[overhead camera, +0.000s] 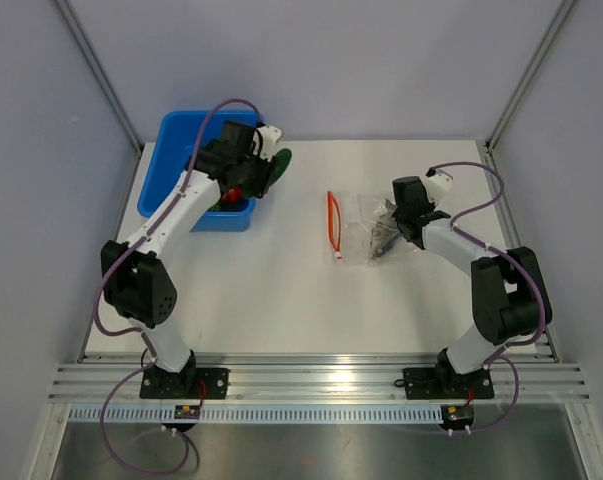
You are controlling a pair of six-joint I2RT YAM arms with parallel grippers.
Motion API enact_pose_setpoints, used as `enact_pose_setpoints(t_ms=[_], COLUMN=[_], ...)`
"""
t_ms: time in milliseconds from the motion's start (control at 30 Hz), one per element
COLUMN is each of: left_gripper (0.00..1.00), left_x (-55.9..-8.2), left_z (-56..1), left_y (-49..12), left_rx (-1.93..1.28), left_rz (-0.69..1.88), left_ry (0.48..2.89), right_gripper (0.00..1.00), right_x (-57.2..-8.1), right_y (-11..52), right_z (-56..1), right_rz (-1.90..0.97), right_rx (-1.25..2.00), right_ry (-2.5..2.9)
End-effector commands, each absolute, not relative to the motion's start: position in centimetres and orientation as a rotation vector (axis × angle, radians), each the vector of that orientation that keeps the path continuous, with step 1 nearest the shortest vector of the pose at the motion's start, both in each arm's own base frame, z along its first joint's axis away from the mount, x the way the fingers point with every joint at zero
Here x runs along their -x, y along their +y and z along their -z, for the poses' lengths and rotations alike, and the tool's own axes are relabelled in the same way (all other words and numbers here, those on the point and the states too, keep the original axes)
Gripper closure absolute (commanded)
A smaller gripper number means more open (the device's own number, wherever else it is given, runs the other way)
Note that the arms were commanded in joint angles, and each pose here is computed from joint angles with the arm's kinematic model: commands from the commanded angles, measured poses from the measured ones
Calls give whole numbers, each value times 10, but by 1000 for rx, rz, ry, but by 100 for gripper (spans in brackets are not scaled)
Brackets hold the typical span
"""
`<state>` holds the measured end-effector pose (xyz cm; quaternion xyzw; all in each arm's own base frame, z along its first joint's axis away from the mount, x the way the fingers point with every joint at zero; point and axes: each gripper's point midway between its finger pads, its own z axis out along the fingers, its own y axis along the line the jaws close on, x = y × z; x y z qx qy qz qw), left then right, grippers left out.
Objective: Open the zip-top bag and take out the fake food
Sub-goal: Pick up the fake vegetable from the zipper food storage bag, then place the fake vegetable in the bin.
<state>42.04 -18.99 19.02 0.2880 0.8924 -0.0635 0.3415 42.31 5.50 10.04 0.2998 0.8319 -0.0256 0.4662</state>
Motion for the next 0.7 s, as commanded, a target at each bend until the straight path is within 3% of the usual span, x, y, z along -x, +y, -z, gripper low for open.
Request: enact_pose_setpoints(t_ms=[0,267,400,667], left_gripper=[99,100,100,100], left_x=[-436,-472,-491,-513], left_z=[-246,-272,-257,-232], left_y=[-184,-102,-66,-26], left_rx=[-575,-265,-105,-38], left_rz=[237,199,159,337], left_ry=[2125,1983,2005,1995], right_gripper=[100,100,100,100], right_x=[-433,-430,-424,-428], right_y=[58,66,63,74], right_z=[-101,-103,-105,-92], right_rz=[37,-2,-2,-32], right_rx=[-704,-625,-623,-564], right_ry=[2038,2075,2057,2114])
